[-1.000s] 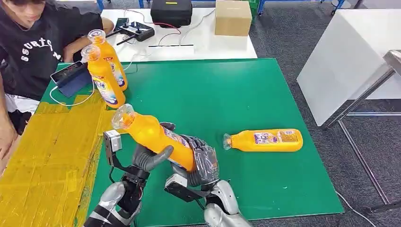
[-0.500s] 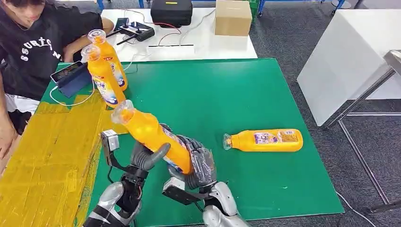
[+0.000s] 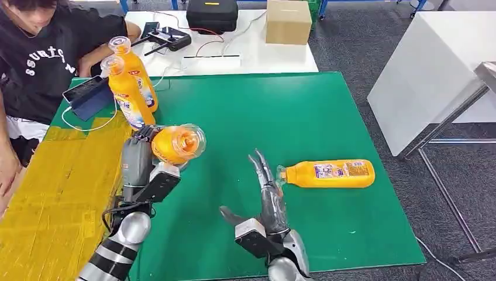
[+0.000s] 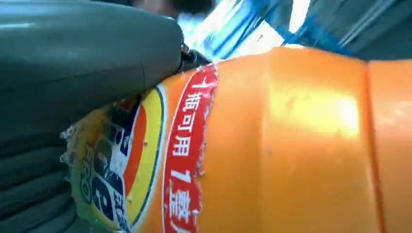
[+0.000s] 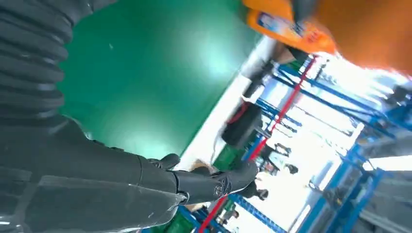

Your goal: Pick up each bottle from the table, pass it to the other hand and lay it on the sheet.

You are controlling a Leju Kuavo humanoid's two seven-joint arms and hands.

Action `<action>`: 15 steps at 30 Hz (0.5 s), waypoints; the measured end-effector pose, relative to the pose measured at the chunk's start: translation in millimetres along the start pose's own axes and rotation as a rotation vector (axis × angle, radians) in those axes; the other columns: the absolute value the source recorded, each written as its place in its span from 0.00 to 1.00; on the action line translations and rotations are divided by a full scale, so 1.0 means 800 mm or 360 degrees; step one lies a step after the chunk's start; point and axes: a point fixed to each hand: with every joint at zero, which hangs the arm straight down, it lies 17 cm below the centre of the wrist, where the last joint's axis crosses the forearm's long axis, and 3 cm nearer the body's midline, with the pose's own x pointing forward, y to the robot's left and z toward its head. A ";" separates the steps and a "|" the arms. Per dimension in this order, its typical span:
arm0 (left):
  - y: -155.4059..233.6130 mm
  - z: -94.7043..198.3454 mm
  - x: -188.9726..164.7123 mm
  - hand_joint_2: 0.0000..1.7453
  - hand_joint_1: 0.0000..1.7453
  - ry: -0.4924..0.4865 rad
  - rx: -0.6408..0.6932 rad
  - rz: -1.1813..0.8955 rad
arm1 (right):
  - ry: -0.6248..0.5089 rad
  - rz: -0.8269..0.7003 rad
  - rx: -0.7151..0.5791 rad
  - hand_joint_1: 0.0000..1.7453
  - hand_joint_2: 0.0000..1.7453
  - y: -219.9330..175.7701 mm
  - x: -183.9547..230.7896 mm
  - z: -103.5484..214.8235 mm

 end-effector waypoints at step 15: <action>0.025 -0.030 -0.115 1.00 1.00 -0.0305 -0.0303 -0.1485 | -0.0121 -0.0151 -0.0251 0.00 1.00 -0.098 0.037 -0.013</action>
